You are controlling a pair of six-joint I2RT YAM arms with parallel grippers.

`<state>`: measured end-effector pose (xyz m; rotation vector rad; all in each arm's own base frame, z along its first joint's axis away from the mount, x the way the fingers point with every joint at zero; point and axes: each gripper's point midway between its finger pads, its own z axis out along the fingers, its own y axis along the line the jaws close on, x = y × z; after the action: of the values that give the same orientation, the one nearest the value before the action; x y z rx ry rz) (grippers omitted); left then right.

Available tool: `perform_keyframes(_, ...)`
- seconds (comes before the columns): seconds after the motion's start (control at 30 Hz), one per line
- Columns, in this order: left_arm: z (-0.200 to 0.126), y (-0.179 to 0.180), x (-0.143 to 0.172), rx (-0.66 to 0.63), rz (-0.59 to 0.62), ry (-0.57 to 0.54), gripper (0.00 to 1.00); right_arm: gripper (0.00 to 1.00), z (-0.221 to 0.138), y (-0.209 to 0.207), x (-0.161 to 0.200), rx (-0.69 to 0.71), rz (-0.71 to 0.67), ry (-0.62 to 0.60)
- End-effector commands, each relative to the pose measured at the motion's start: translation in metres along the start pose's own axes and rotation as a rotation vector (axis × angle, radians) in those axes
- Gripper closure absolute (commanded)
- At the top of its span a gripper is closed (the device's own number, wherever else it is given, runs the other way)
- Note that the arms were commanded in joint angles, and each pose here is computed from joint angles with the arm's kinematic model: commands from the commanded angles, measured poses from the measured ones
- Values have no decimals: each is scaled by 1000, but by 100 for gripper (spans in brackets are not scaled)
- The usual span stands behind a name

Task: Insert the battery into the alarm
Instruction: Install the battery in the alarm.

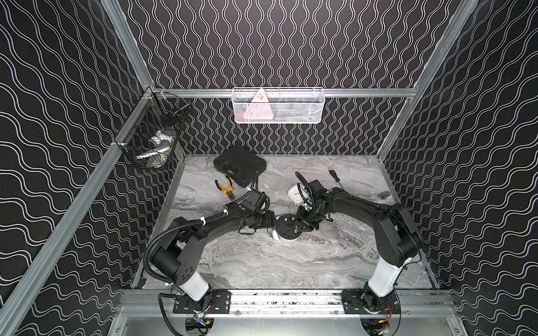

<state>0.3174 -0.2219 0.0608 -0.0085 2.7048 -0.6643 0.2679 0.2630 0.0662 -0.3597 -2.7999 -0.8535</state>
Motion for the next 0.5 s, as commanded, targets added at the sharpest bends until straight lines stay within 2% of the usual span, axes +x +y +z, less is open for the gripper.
perform_keyframes(0.0, -1, 4, 3, -20, 3, 11, 43, 57, -5, -5, 5, 27, 8, 0)
perform_keyframes(0.3, -2, 3, 3, -15, 1, 10, 43, 47, -17, -2, 9, 26, -2, -18)
perform_keyframes(0.47, -2, 1, 2, -6, -3, 9, 43, 44, -25, -3, 10, 48, -14, -43)
